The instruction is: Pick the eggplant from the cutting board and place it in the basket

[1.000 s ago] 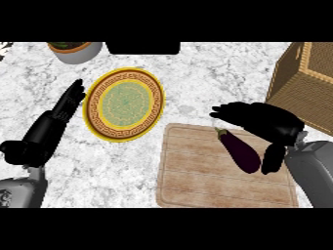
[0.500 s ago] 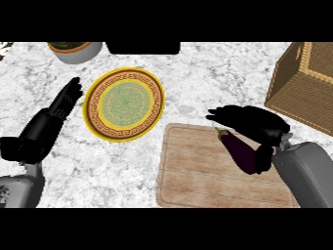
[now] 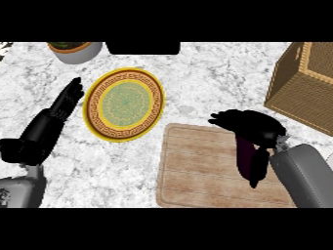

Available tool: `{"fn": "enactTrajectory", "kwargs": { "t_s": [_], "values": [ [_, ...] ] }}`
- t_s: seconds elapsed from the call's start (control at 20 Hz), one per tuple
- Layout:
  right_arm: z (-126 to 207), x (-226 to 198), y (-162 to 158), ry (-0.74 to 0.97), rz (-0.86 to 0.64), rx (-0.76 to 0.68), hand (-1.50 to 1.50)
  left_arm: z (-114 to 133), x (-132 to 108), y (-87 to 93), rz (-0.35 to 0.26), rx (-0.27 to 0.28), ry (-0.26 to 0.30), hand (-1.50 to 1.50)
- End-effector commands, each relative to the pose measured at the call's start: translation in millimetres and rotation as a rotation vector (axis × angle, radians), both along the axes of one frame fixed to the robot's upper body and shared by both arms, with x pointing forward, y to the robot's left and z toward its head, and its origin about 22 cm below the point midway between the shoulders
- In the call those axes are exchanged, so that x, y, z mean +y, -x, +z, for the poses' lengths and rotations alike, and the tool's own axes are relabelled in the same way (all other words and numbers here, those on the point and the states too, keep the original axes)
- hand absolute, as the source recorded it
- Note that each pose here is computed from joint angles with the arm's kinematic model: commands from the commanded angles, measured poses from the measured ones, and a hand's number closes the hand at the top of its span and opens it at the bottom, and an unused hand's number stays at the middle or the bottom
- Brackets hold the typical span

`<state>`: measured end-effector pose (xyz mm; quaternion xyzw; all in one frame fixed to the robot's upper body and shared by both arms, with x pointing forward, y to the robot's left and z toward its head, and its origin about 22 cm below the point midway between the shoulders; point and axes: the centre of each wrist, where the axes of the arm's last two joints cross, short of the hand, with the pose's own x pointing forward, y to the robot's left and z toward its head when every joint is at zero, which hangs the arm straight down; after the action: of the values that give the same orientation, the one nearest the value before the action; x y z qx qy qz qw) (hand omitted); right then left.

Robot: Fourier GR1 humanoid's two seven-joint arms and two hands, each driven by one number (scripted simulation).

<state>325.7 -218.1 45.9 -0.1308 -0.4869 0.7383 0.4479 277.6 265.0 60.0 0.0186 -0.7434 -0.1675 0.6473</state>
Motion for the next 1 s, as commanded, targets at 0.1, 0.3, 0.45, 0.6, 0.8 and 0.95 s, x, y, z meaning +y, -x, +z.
{"fn": "enactTrajectory", "kwargs": {
  "t_s": [0.1,0.3,0.45,0.6,0.8,0.95],
  "values": [
    [-11,3,-2,0.035,0.001,0.051,-1.5,-15,-7,14.0,0.003,0.008,0.004,0.0],
    [-37,10,9,0.076,0.077,0.083,1.5,4,-10,-5.1,0.004,-0.013,-0.01,0.0],
    [-15,9,6,0.091,0.096,0.067,1.5,-11,-5,9.1,0.012,0.001,-0.009,0.0],
    [-52,4,6,0.099,0.107,0.041,1.5,-5,-5,-0.1,-0.017,-0.005,0.009,0.0],
    [-45,25,13,0.127,0.224,-0.033,1.5,-12,-9,-7.2,0.003,0.0,0.004,0.0],
    [-35,-1,16,0.107,0.22,-0.098,1.5,-1,0,-4.3,-0.008,0.008,-0.026,0.0]
  ]
}}
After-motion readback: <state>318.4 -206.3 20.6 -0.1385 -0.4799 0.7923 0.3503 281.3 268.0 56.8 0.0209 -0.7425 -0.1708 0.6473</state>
